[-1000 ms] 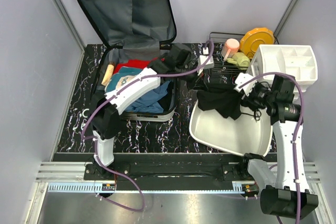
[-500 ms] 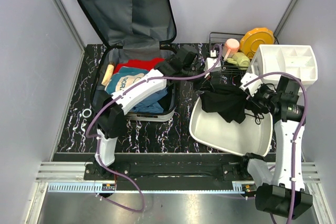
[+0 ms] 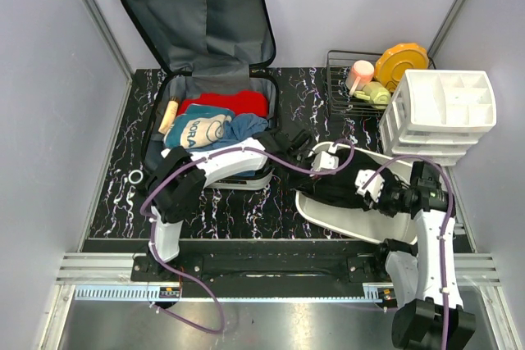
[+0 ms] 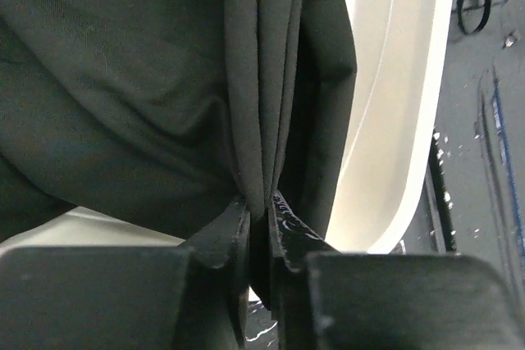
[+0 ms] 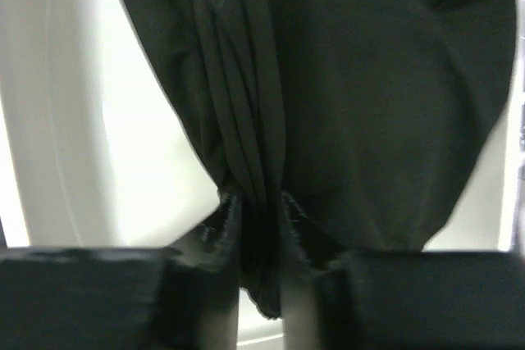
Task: Open, take out, and arrange the luggage
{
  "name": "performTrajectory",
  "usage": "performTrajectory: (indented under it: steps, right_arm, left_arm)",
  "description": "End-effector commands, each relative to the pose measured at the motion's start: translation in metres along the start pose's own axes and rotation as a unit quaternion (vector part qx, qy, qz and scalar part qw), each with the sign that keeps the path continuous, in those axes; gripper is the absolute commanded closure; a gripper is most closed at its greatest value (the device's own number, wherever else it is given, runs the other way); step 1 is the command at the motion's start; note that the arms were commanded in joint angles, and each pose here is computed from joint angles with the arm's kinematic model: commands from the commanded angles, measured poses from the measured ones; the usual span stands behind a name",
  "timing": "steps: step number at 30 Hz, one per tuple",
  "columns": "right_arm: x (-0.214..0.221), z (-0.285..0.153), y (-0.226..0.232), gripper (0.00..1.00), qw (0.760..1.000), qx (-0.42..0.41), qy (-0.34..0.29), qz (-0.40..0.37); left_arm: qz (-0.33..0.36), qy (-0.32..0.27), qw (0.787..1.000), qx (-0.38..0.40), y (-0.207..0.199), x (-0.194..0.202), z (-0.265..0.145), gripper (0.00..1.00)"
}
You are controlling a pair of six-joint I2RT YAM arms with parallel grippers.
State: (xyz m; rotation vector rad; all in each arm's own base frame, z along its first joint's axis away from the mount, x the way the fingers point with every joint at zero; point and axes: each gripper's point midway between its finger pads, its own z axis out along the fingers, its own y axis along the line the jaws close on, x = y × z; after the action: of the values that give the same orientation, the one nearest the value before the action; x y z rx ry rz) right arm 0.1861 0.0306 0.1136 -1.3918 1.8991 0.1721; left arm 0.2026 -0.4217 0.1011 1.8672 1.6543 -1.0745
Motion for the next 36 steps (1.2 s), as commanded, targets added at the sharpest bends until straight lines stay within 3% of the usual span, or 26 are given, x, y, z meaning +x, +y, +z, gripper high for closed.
performTrajectory:
  steps: [1, 6, 8, 12, 18, 21, 22, 25, 28, 31, 36]
  right_arm:
    - [0.018, 0.0, 0.029, 0.54, 0.998, -0.058, 0.029, -0.023]
    - [-0.005, -0.015, 0.035, 0.16, 0.996, -0.084, 0.003, -0.023]
    - [-0.024, -0.029, 0.028, 0.08, 0.997, -0.081, -0.01, -0.014]
    - [-0.058, -0.051, 0.02, 0.05, 0.995, -0.091, -0.041, 0.021]
    - [-0.069, -0.04, -0.023, 0.1, 0.988, -0.068, -0.059, 0.128]
    - [-0.056, -0.014, -0.049, 0.13, 0.984, -0.054, -0.033, 0.169]
    - [-0.047, -0.001, -0.044, 0.14, 0.977, -0.069, -0.013, 0.2]
    - [-0.035, 0.028, -0.038, 0.16, 0.977, -0.076, 0.028, 0.198]
    - [-0.014, 0.053, -0.025, 0.15, 0.973, -0.086, 0.077, 0.199]
    - [0.01, 0.067, -0.003, 0.17, 0.963, -0.125, 0.128, 0.201]
    - [0.005, 0.068, -0.009, 0.16, 0.963, -0.113, 0.118, 0.212]
  left_arm:
    - [0.044, 0.006, 0.999, -0.028, 0.008, 0.0, -0.022, 0.83]
    - [0.057, -0.008, 0.998, -0.038, 0.005, -0.026, -0.04, 0.41]
    - [0.05, -0.013, 0.998, -0.038, -0.004, -0.04, -0.053, 0.3]
    - [0.041, -0.029, 0.997, -0.053, -0.014, -0.065, -0.09, 0.22]
    - [-0.087, -0.093, 0.983, -0.131, 0.012, -0.069, -0.184, 0.2]
    - [-0.141, -0.103, 0.961, -0.214, 0.034, -0.044, -0.244, 0.2]
    - [-0.164, -0.1, 0.947, -0.257, 0.049, -0.025, -0.272, 0.19]
    - [-0.201, -0.07, 0.923, -0.319, 0.057, 0.019, -0.322, 0.19]
    - [-0.224, -0.02, 0.903, -0.365, 0.059, 0.069, -0.356, 0.19]
    - [-0.225, 0.033, 0.903, -0.366, 0.054, 0.107, -0.366, 0.21]
    - [-0.168, 0.065, 0.911, -0.371, 0.064, 0.123, -0.366, 0.22]
